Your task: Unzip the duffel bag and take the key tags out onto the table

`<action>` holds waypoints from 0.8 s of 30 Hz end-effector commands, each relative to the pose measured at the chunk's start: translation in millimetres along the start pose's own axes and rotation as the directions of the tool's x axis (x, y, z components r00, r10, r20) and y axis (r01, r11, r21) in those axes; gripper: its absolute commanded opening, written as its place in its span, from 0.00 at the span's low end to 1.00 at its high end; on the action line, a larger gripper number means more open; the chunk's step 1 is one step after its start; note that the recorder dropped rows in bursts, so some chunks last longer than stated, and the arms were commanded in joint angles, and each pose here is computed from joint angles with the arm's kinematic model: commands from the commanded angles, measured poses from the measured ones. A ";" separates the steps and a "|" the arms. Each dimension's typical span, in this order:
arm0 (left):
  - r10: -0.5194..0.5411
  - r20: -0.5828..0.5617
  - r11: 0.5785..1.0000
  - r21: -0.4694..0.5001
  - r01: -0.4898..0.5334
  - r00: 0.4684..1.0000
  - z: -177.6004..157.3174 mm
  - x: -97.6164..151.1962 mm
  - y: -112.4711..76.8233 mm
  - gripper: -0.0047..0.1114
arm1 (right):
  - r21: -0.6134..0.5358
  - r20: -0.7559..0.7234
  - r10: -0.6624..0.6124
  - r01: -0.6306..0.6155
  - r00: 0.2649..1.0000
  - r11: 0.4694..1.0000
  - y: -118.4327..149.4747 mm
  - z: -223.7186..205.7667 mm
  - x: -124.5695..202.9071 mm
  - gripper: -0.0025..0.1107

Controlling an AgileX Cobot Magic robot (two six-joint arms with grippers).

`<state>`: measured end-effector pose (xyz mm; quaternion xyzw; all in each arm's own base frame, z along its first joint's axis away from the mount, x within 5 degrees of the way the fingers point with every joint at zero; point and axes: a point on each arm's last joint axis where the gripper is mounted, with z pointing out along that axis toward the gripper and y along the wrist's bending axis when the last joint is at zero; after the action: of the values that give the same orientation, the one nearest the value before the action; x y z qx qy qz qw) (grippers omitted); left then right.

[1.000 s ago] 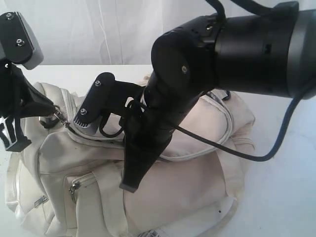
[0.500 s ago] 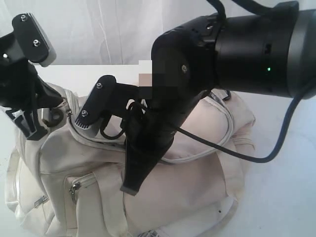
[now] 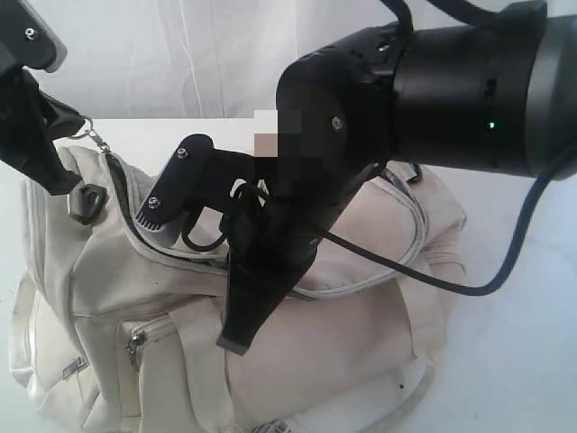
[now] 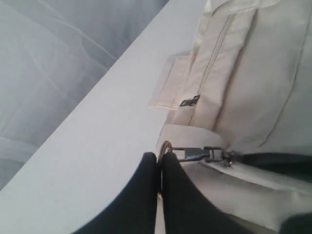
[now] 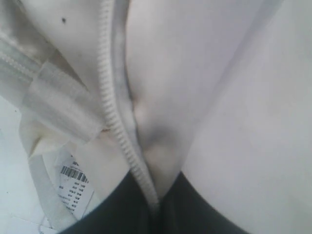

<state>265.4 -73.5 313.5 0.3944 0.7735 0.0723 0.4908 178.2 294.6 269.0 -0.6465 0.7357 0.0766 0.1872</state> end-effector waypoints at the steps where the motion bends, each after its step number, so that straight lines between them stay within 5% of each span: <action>1: -0.038 0.012 0.993 -0.110 0.040 0.999 11.4 9.0 19.8 0.04 | -0.039 -0.075 0.009 -0.012 0.997 0.999 3.4 0.7 7.8 0.02; 13: -0.039 0.034 0.984 -0.170 0.044 0.999 33.6 14.1 24.6 0.05 | -0.039 -0.075 0.009 -0.012 0.997 0.999 3.4 0.7 7.8 0.02; 16: -0.037 0.035 0.985 -0.168 0.042 0.999 31.9 12.3 25.5 0.17 | -0.035 -0.067 0.010 -0.012 0.998 0.999 3.0 0.8 7.0 0.02; 21: -0.038 0.021 0.994 -0.101 0.040 0.999 19.6 -3.2 27.8 0.54 | -0.027 -0.050 0.012 -0.013 0.999 1.000 2.3 0.9 5.5 0.02; 24: -0.017 0.041 0.998 -0.056 0.020 0.999 6.4 -18.3 22.7 0.62 | -0.021 -0.039 0.029 -0.030 0.999 0.999 1.8 1.0 4.5 0.03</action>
<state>297.9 -64.3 320.8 0.3613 0.7666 0.1017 0.5211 177.1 293.3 268.3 -0.6468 0.7379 0.0752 0.1777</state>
